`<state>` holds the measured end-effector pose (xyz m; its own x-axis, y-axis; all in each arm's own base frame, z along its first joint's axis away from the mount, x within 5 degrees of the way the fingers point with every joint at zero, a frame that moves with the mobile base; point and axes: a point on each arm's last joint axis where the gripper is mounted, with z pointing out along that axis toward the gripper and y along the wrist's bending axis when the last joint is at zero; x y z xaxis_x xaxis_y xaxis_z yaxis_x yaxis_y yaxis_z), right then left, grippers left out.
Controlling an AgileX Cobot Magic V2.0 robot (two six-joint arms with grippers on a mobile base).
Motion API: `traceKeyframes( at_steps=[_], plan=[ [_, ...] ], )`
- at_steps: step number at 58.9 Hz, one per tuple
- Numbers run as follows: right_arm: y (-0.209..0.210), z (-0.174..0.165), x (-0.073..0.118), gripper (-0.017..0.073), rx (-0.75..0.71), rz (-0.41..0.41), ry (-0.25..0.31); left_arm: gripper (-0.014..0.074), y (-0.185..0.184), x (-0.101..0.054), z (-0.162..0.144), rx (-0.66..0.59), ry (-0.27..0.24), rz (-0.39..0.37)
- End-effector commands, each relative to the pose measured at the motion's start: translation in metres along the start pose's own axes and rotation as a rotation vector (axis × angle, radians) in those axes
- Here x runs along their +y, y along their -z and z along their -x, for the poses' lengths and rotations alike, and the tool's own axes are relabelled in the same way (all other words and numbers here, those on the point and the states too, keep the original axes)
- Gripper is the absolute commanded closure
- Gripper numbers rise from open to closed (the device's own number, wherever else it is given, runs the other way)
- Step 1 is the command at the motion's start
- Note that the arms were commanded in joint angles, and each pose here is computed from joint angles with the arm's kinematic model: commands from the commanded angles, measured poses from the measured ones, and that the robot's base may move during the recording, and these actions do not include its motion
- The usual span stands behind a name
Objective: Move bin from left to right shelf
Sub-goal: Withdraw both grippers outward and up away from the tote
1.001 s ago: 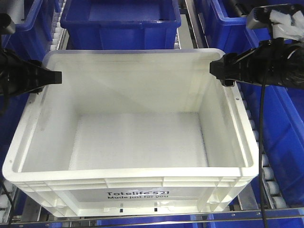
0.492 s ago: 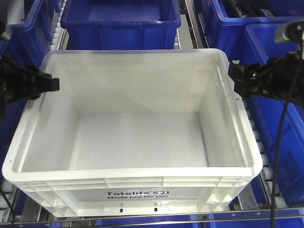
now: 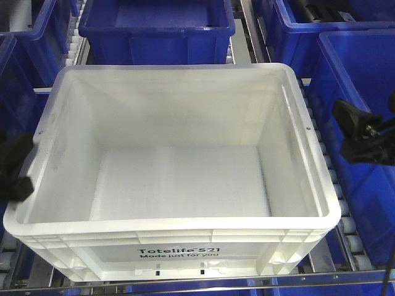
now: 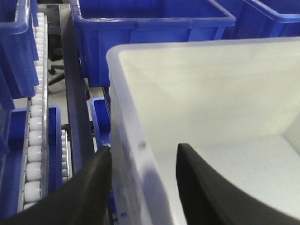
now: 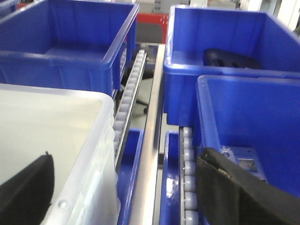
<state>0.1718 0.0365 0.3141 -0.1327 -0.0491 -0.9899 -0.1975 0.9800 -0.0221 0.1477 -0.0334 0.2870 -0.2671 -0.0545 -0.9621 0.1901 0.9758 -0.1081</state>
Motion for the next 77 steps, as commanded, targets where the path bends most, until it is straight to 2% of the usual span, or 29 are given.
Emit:
traceKeyframes(
  at_steps=[1,11,15,21,31,66,71,74,77],
  plan=[
    [0.017,0.012,-0.004,-0.0026,-0.136,-0.039,0.022,0.0276,0.018,-0.002,0.005,-0.142,-0.003,-0.027],
    [0.053,-0.009,-0.005,-0.0026,-0.201,-0.042,0.030,0.0276,0.051,0.001,-0.019,-0.222,0.002,-0.035],
    [0.063,-0.020,-0.004,-0.0026,-0.214,-0.042,0.050,0.0276,0.062,0.002,-0.022,-0.276,0.022,-0.044],
    [0.078,-0.036,-0.003,-0.0026,-0.225,-0.032,0.060,0.0276,0.076,0.002,-0.021,-0.348,0.012,-0.050],
    [0.093,-0.039,-0.003,-0.0026,-0.280,-0.026,0.061,0.0276,0.081,0.002,-0.022,-0.365,-0.027,-0.044],
    [0.093,-0.041,-0.002,-0.0020,-0.263,-0.016,0.051,0.0277,0.082,0.002,-0.021,-0.371,-0.025,-0.045],
    [0.093,-0.041,-0.002,0.0053,-0.263,-0.016,0.051,0.0309,0.081,0.002,-0.022,-0.361,-0.025,-0.044],
    [0.093,-0.041,-0.002,0.0134,-0.263,-0.016,0.051,0.0361,0.081,0.002,-0.023,-0.356,-0.025,-0.043],
    [0.093,-0.041,-0.002,0.0257,-0.263,-0.016,0.051,0.0435,0.081,0.002,-0.023,-0.353,-0.025,-0.042]
  ],
)
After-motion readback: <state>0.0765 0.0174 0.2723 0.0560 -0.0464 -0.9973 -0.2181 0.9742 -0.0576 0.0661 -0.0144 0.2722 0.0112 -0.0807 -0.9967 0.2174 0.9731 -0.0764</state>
